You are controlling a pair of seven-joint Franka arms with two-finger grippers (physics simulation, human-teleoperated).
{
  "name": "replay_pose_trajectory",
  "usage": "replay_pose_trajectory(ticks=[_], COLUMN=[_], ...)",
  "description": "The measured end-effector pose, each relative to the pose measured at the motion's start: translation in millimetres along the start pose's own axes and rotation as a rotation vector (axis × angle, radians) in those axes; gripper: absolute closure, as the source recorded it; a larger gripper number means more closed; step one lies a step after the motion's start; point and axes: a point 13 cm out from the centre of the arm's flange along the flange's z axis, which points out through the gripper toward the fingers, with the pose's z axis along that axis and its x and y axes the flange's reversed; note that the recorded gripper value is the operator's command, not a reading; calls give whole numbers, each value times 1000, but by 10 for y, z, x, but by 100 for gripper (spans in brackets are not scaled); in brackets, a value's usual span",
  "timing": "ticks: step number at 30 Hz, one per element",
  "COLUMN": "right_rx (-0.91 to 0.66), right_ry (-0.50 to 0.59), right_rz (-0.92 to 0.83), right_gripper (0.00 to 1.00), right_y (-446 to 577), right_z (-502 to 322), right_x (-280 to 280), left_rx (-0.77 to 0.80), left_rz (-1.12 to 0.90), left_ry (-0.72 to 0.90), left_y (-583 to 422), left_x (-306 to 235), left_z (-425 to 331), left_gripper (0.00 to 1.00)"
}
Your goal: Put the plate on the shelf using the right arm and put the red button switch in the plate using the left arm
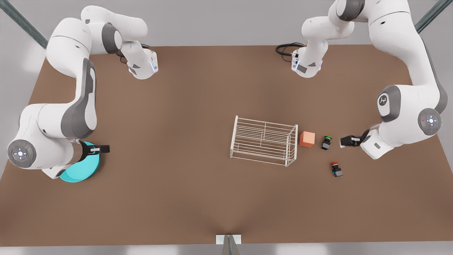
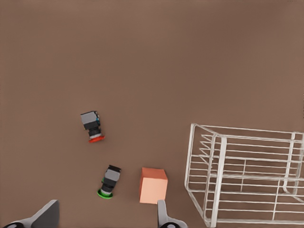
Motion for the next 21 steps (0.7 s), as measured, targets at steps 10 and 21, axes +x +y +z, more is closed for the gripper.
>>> replay_pose_trajectory(ticks=[10, 21], right_rx=[-145, -348], right_ry=[85, -122], right_rz=[130, 107], right_gripper=[0, 0], right_y=[-1473, -3245], right_z=[1513, 2776], right_x=[-235, -203], left_rx=[-5, -67], left_rz=[35, -51], left_ry=[-21, 47], left_y=[99, 552], left_x=[-346, -461], left_z=[599, 1590], left_gripper=[0, 0])
